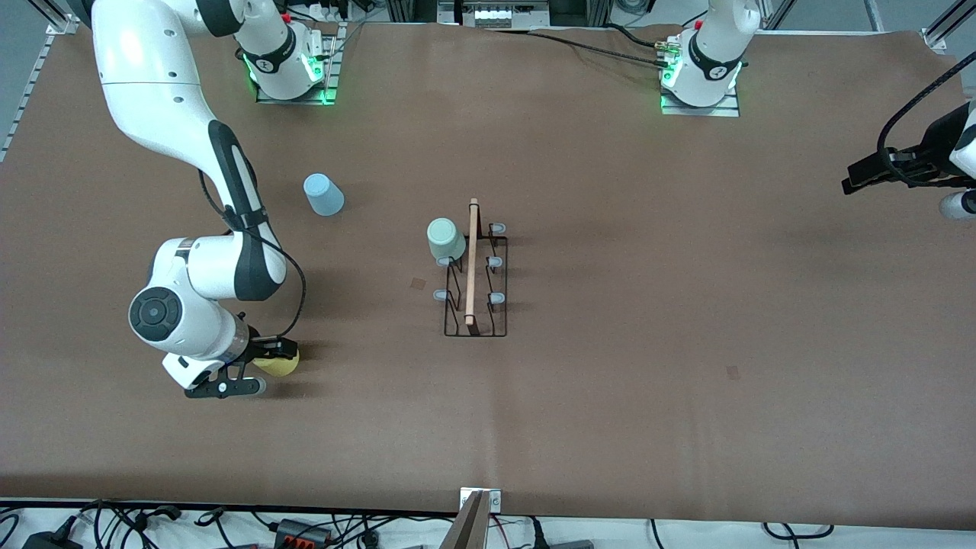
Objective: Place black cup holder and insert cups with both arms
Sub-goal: 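Grasp the yellow cup with the right gripper and lift it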
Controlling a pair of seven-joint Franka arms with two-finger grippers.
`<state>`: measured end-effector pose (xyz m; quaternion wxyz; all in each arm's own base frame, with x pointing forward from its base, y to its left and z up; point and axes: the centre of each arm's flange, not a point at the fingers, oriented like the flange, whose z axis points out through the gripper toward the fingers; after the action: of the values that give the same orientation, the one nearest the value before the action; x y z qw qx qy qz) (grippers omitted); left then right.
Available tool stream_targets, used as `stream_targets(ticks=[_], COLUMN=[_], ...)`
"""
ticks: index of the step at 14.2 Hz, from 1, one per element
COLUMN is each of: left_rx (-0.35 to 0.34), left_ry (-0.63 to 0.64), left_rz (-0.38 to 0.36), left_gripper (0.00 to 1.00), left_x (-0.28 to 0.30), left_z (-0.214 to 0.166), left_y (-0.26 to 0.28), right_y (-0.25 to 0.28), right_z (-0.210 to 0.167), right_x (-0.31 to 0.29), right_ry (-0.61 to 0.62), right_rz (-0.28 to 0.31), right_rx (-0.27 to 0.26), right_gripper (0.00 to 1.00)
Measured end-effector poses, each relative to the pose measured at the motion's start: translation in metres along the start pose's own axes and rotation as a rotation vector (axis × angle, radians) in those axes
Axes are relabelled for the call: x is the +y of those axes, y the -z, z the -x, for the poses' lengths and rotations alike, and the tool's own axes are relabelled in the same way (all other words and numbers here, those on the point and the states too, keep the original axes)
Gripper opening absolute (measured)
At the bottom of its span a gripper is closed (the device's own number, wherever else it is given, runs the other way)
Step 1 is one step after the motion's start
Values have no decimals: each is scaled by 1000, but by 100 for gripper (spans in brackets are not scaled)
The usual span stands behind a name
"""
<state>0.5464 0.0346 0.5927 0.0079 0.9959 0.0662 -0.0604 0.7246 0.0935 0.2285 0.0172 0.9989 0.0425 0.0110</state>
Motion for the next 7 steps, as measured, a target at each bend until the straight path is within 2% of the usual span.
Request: stream_targets(ticks=[2,5,7], left_rx=[0,0,0], left_ry=[0,0,0], left_rz=[0,0,0], left_gripper=[100,100,100], left_x=[0,0,0], left_z=[0,0,0], left_y=[0,0,0], right_y=[-2,-1,4], right_z=[0,-1,-2], right_x=[1,4,4], right_ry=[3,20,28], right_rz=[3,4,3], right_rx=[-1,2,1], right_gripper=[100,69,67])
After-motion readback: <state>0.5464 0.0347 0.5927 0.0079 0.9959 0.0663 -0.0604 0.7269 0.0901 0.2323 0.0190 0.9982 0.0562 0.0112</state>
